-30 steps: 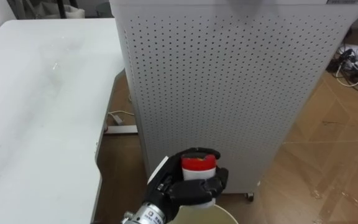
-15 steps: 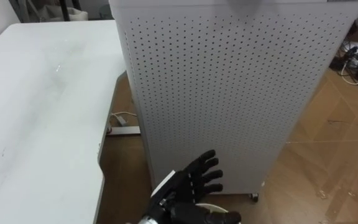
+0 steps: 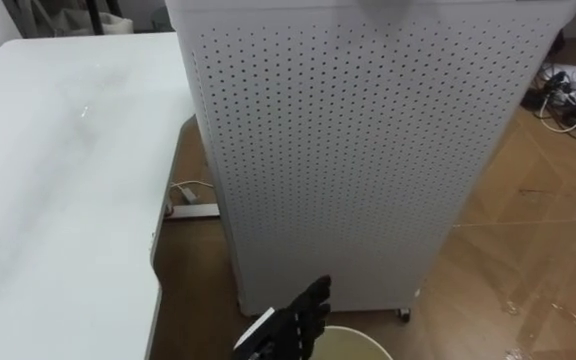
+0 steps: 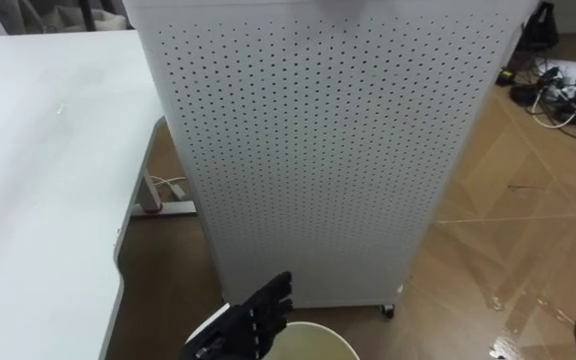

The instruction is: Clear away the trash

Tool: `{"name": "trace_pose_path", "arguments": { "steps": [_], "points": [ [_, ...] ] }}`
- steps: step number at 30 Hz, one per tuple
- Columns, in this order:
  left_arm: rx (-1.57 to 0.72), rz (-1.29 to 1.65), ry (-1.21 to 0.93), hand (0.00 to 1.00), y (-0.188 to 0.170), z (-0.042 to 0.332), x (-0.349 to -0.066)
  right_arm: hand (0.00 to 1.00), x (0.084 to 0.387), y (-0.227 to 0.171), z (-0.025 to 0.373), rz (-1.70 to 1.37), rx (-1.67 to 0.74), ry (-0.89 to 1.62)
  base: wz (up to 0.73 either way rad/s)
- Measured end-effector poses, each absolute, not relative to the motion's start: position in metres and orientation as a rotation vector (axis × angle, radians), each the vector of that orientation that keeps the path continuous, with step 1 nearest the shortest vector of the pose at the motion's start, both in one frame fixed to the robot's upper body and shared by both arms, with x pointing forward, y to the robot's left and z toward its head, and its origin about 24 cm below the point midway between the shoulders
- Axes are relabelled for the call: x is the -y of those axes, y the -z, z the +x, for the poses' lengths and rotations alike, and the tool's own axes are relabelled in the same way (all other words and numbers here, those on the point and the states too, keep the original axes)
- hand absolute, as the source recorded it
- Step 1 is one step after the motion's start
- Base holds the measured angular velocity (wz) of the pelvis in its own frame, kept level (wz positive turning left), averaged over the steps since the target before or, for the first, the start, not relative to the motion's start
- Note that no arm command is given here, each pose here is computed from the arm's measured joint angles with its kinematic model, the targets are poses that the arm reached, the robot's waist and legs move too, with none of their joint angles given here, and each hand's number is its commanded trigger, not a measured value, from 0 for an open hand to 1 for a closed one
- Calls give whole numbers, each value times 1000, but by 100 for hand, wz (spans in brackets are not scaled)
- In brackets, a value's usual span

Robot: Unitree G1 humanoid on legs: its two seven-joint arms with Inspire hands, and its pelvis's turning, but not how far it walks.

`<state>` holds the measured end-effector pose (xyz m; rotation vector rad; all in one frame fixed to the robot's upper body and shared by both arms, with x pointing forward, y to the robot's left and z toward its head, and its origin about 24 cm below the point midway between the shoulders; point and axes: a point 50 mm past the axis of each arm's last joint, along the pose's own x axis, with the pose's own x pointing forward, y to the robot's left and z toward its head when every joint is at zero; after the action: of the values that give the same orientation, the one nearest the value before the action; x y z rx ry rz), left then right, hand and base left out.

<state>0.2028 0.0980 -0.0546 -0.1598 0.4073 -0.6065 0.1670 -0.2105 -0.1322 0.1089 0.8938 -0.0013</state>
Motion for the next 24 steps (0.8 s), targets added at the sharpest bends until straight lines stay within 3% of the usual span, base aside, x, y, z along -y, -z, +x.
{"name": "trace_pose_path", "arguments": {
  "steps": [13,24],
  "points": [
    [-738,-13,497,0,116,166,-137,100,219,139,146,145,-934,66,-9],
    [-875,60,426,0,137,157,-154,100,211,146,133,182,-977,43,-27]
  ]
}}
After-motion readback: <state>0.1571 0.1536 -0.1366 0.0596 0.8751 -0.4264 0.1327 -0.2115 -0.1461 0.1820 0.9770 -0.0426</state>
